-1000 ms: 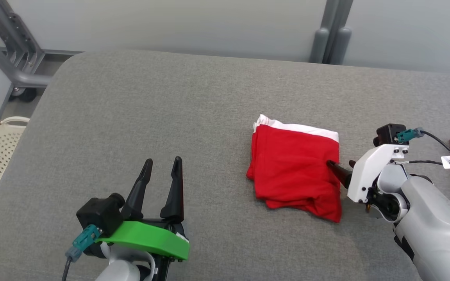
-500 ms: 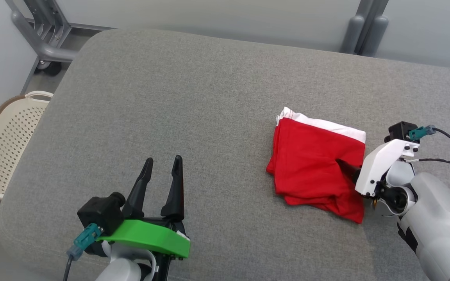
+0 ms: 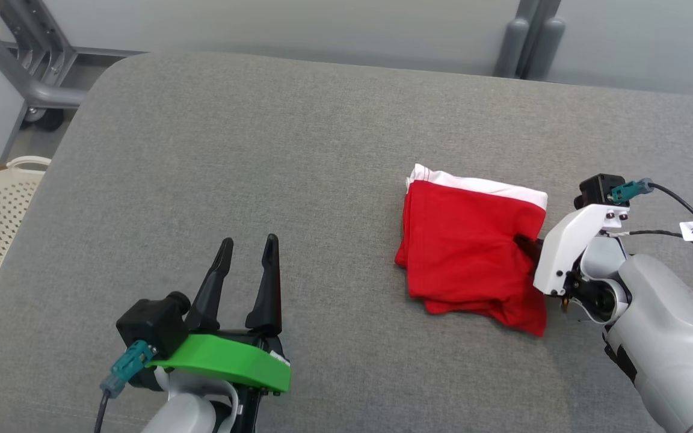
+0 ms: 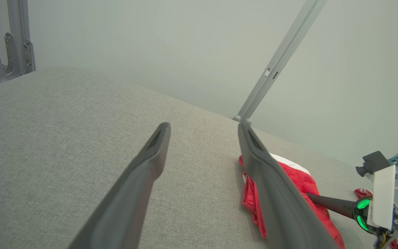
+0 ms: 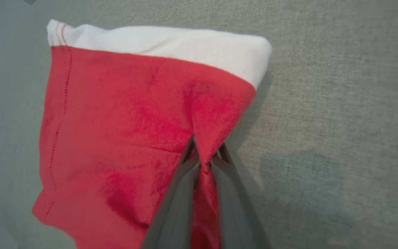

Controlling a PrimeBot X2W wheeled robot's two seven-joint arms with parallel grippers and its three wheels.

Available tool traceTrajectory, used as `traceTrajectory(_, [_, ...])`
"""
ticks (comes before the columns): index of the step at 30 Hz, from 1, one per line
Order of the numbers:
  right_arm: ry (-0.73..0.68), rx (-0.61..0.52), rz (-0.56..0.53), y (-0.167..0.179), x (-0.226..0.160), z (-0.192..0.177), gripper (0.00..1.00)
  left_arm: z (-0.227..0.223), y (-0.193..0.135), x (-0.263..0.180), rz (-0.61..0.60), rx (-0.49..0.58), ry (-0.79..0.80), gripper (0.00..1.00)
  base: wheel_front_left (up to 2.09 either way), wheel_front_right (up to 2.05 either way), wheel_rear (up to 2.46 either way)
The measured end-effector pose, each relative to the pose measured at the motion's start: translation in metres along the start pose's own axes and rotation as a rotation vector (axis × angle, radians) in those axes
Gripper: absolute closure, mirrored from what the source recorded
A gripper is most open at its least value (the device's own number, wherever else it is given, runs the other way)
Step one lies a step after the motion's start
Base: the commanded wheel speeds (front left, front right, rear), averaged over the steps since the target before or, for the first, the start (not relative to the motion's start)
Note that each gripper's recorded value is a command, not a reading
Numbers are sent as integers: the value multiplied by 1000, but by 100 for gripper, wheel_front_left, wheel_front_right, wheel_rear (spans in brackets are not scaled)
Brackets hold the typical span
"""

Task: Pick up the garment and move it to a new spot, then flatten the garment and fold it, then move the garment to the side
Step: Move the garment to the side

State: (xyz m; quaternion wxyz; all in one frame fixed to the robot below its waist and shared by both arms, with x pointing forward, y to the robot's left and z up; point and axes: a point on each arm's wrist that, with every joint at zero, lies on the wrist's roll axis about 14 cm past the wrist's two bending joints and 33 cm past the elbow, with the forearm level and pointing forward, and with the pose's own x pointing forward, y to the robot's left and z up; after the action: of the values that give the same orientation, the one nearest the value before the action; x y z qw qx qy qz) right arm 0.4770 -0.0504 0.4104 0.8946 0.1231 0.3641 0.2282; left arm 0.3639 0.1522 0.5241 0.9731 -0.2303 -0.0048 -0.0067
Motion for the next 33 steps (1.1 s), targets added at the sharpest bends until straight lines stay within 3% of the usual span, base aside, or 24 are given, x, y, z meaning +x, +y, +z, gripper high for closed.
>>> traceTrajectory(14, [-71, -44, -80, -40, -58, 23, 100, -12, -43, 14, -138, -10, 37, 0, 0, 0, 0])
traceTrajectory(33, [-194, 39, -348, -127, -182, 15, 100, -57, -149, 26, -464, -25, 171, 0, 0, 0, 0])
